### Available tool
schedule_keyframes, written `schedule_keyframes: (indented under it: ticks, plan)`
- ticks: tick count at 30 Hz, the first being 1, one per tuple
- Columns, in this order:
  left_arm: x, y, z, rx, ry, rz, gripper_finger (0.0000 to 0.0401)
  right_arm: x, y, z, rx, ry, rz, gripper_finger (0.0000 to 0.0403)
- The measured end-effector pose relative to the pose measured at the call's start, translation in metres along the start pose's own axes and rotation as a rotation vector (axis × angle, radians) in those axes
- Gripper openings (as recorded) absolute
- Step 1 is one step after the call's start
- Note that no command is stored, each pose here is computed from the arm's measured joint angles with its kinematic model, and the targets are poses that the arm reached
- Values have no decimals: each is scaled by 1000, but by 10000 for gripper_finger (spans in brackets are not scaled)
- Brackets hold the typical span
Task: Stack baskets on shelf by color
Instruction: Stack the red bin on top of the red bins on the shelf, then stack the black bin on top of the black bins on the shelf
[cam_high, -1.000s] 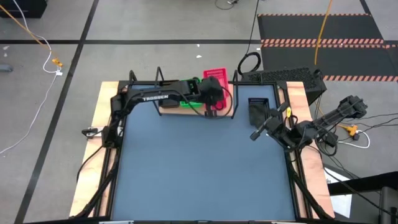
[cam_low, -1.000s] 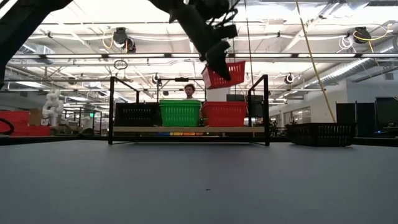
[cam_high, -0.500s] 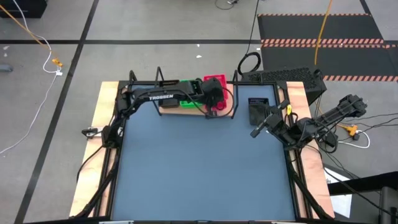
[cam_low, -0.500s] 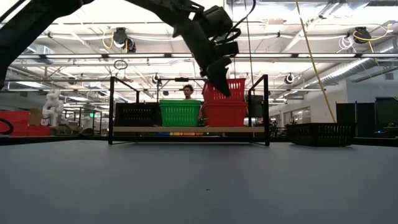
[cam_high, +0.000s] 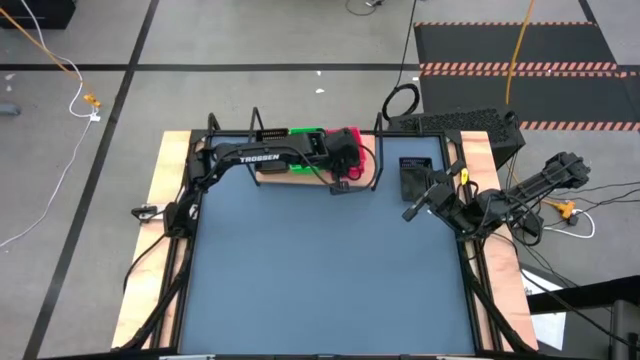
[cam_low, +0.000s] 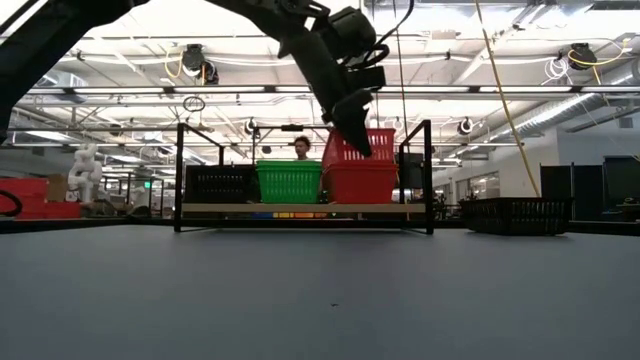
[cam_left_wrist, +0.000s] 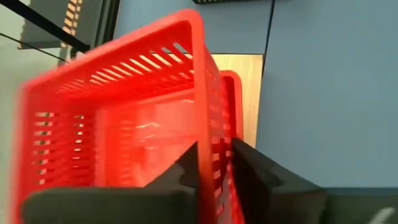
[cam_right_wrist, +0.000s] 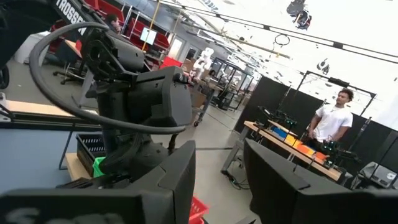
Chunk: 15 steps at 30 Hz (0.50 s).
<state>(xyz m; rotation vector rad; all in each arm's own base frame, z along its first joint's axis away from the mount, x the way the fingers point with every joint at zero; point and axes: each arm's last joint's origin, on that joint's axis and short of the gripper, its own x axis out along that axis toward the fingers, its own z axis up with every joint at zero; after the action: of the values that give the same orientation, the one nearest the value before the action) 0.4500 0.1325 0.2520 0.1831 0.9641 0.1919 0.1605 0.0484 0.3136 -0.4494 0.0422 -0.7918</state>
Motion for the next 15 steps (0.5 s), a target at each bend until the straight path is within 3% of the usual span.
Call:
schedule_keyframes:
  ticks: [9, 15]
  plan:
    - [-2, 0, 1, 52, 1, 20, 204, 0, 0, 0, -6, 2, 2, 130]
    - [-9, -6, 6, 102, -23, 25, 261, 0, 0, 0, -6, 2, 2, 130]
